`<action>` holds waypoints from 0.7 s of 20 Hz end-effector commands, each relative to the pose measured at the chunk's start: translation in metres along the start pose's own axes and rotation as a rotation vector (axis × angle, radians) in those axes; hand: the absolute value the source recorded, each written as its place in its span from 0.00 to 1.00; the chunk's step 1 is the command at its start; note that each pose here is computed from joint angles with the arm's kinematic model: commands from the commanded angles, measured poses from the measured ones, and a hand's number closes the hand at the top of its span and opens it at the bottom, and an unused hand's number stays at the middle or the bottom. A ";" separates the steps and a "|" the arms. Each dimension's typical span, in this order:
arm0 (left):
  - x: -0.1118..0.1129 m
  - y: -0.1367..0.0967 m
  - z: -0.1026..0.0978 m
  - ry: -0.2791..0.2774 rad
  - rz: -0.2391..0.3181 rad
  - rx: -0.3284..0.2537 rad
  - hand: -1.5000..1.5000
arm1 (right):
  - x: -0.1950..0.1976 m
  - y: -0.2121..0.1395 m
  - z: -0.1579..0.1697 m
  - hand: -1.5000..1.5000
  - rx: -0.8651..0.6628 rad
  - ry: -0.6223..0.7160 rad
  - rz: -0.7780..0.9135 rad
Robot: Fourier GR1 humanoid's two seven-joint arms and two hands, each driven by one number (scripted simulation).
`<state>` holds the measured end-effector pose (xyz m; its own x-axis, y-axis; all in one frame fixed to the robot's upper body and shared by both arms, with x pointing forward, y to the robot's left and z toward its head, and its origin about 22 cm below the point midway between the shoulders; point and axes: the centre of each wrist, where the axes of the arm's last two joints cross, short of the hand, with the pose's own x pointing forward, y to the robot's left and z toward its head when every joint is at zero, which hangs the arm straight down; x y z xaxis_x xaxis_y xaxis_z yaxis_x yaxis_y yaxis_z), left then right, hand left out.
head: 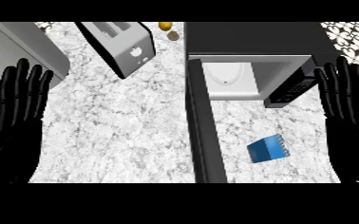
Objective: Pick up the milk, place it into the microwave and close the microwave
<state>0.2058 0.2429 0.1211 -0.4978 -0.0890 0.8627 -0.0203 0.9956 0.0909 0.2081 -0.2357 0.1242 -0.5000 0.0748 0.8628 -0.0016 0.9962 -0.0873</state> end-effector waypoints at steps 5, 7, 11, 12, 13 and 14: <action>0.006 -0.038 0.017 0.047 0.018 0.011 0.00 | 0.052 -0.021 0.046 0.00 0.046 0.001 0.051; -0.004 -0.036 0.032 0.173 0.212 0.135 0.00 | 0.046 -0.010 0.053 0.00 0.097 0.153 -0.052; 0.000 -0.043 0.060 0.168 0.252 0.148 0.00 | 0.049 -0.020 0.083 0.00 0.110 0.169 -0.042; -0.005 -0.060 0.071 0.184 0.246 0.147 0.00 | 0.050 -0.016 0.089 0.00 0.085 0.165 -0.042; 0.000 -0.053 0.087 0.171 0.251 0.155 0.00 | 0.055 -0.028 0.091 0.00 0.090 0.168 -0.059; 0.001 -0.057 0.073 0.165 0.266 0.142 0.00 | 0.038 -0.019 0.100 0.00 0.114 0.189 -0.043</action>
<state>0.1556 0.1983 0.0855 -0.3671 0.1370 0.9200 -0.0348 0.9864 -0.1608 0.1179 -0.2554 0.1255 -0.3644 0.0521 0.9298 -0.0993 0.9906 -0.0945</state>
